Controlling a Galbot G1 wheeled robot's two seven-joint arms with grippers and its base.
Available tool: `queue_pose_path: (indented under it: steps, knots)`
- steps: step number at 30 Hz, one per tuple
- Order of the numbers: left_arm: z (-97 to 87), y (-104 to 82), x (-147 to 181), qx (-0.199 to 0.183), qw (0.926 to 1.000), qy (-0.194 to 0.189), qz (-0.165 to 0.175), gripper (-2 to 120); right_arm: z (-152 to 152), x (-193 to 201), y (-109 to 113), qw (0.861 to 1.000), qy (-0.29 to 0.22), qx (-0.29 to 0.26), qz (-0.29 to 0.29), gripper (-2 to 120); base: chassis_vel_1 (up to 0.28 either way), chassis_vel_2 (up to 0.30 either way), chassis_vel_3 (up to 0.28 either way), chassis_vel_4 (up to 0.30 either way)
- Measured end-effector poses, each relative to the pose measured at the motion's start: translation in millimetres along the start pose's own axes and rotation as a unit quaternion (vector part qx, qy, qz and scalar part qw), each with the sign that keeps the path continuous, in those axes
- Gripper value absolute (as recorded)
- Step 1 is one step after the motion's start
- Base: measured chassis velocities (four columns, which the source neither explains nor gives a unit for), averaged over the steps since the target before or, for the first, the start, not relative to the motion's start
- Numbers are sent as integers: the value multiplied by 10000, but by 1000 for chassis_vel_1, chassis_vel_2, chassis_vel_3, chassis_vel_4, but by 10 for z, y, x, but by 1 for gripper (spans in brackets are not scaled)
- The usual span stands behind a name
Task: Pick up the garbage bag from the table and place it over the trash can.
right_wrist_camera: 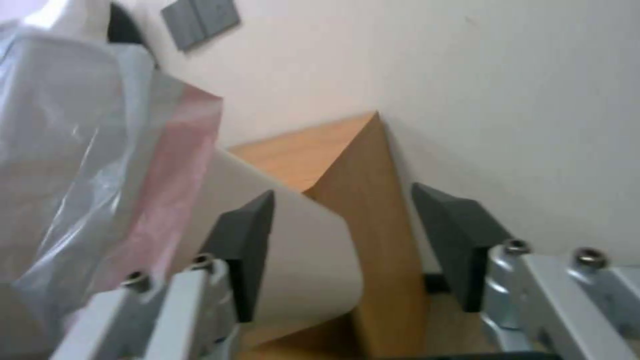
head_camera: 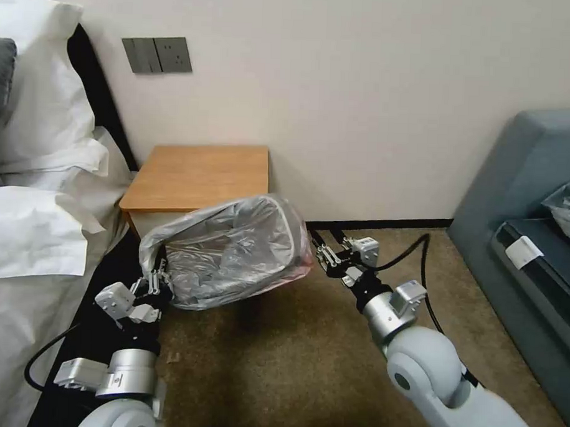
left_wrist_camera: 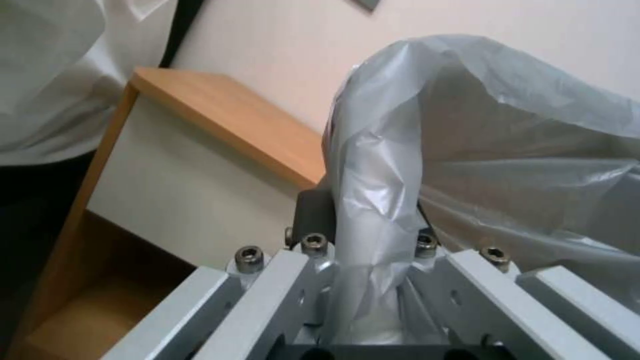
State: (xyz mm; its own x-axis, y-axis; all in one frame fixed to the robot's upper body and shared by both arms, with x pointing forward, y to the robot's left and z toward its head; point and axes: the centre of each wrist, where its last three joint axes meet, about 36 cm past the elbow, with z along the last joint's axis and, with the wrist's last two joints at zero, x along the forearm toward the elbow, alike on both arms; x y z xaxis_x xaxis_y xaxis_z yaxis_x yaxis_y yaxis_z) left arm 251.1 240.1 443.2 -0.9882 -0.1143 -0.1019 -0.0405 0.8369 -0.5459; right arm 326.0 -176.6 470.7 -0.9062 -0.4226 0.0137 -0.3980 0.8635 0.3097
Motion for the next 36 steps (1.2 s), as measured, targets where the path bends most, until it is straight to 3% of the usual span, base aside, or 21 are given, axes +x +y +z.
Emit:
queue_pose_path:
  steps: [4,18,28,36]
  knots:
    - [42,25,-7,110,9998,28,-155,7,30,123,85,9981,19,-605,120,78,0,0,0,0]
    - [63,23,3,214,9991,45,-365,7,82,395,360,9813,165,-1904,-243,93,0,0,0,0]
    - [27,-18,22,265,9991,16,-343,7,225,387,390,9773,153,-2070,-413,92,0,0,0,0]
    - [18,-32,38,290,9990,21,-341,7,283,299,361,9776,169,-2052,-435,68,0,0,0,0]
